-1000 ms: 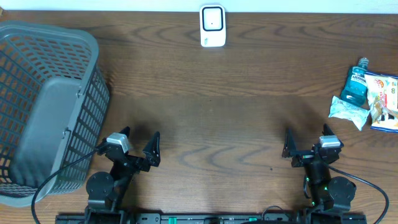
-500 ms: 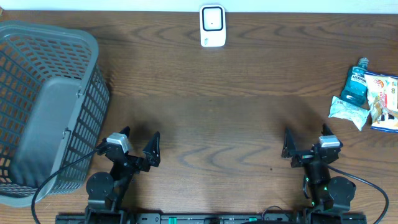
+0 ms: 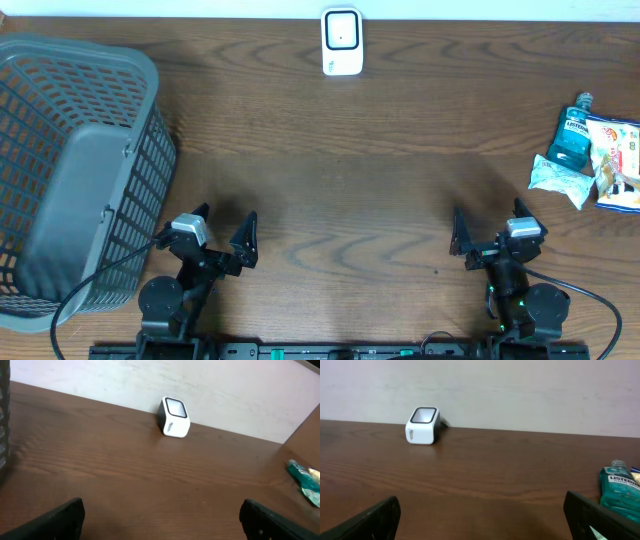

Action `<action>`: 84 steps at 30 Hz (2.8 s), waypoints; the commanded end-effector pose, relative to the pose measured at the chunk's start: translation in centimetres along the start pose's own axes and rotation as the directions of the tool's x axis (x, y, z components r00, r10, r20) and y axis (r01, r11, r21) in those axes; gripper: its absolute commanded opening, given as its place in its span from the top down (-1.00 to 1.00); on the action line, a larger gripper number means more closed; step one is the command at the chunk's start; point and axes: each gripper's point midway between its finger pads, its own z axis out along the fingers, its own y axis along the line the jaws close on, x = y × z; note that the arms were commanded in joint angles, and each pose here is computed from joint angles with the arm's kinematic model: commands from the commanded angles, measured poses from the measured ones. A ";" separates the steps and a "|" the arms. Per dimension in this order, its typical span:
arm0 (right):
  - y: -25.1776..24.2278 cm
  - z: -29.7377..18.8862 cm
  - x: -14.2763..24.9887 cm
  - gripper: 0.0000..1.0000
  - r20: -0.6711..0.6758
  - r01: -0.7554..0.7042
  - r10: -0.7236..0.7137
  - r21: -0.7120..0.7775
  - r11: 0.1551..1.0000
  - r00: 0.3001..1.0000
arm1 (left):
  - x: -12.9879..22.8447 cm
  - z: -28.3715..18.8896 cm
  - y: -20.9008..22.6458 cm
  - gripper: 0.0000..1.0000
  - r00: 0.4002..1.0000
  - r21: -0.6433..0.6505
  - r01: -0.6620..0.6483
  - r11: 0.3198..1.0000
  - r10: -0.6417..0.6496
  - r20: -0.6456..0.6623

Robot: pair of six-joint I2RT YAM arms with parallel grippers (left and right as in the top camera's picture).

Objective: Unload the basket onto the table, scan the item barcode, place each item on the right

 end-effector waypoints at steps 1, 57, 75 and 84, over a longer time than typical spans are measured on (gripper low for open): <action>0.3 0.0 0.0 -0.99 0.003 0.019 -0.019 -0.012 1.000 1.000 | 1.5 0.2 0.4 -0.98 0.999 -0.003 0.010 1.000 -0.010 -0.037; 0.4 0.0 0.1 -0.99 -0.004 0.018 -0.018 -0.017 1.000 1.000 | -0.4 -0.9 5.6 -0.98 0.992 -0.315 -0.099 0.944 0.119 0.046; 0.4 0.0 0.1 -0.99 -0.004 0.018 -0.018 -0.017 1.000 1.000 | -0.3 -0.8 5.2 -0.98 0.983 -0.292 -0.166 0.942 0.180 0.022; 0.4 0.0 0.1 -0.98 -0.004 0.018 -0.019 -0.017 1.000 1.000 | -0.4 -0.8 5.2 -0.98 0.983 -0.293 -0.166 0.942 0.181 0.026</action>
